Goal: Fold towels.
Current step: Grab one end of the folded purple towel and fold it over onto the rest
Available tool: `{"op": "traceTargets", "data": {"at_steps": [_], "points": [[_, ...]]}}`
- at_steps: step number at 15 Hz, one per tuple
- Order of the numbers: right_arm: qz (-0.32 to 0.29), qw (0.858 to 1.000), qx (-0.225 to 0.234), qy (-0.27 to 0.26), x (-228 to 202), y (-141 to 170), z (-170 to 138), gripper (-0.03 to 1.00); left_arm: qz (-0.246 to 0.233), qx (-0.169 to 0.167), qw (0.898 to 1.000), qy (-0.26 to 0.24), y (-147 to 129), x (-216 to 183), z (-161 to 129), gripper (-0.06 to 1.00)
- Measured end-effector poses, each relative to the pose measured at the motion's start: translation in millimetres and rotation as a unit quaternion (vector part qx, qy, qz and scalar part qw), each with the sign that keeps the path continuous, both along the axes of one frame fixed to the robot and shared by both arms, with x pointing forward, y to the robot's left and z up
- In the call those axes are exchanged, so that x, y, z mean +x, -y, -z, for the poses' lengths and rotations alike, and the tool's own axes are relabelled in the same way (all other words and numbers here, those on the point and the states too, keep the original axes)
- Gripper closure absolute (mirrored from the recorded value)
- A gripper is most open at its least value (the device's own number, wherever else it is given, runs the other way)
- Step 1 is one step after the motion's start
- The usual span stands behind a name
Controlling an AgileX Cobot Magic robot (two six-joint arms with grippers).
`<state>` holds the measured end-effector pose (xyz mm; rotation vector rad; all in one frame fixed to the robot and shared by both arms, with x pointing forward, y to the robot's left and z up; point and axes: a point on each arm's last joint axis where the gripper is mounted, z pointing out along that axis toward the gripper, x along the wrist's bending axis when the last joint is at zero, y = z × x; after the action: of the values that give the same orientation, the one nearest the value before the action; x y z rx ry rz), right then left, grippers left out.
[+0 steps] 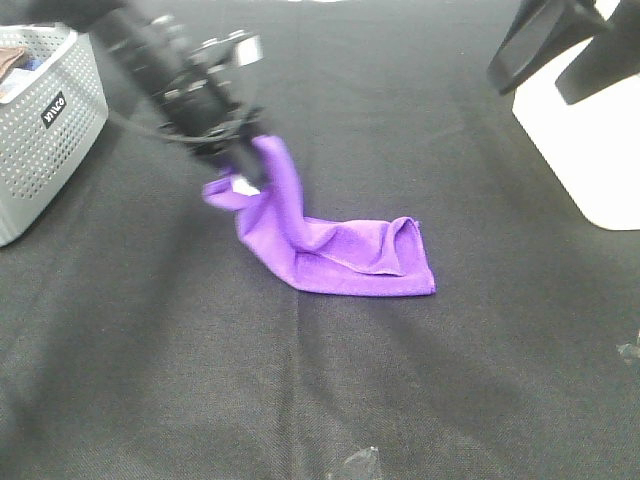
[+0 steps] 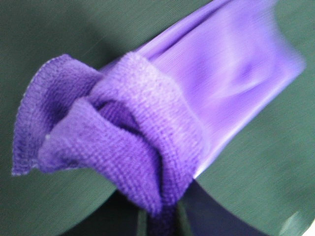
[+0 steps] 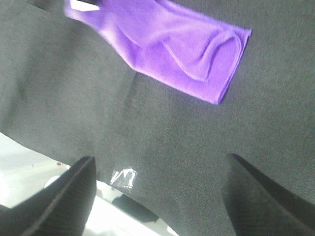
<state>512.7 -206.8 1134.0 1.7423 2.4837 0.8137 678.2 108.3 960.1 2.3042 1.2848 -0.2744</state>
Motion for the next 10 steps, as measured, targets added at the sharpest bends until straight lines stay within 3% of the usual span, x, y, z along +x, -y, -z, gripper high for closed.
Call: {"op": "traceTargets", "data": {"at_steps": [4, 8, 10], "points": [[0.000, 1.000, 0.006, 0.026, -13.2, 2.9, -15.4, 0.29, 0.039, 0.022, 0.999, -0.006, 65.9, 6.4, 15.4, 0.89], [0.000, 0.999, 0.010, 0.045, -22.7, 5.0, -25.6, 0.29, 0.048, 0.007, 0.999, 0.005, 117.8, 1.1, 29.5, 0.89], [0.000, 0.999, 0.010, 0.046, -23.5, 5.2, -26.4, 0.29, 0.054, 0.011, 0.998, -0.012, 135.7, -10.1, 41.6, 0.89]]}}
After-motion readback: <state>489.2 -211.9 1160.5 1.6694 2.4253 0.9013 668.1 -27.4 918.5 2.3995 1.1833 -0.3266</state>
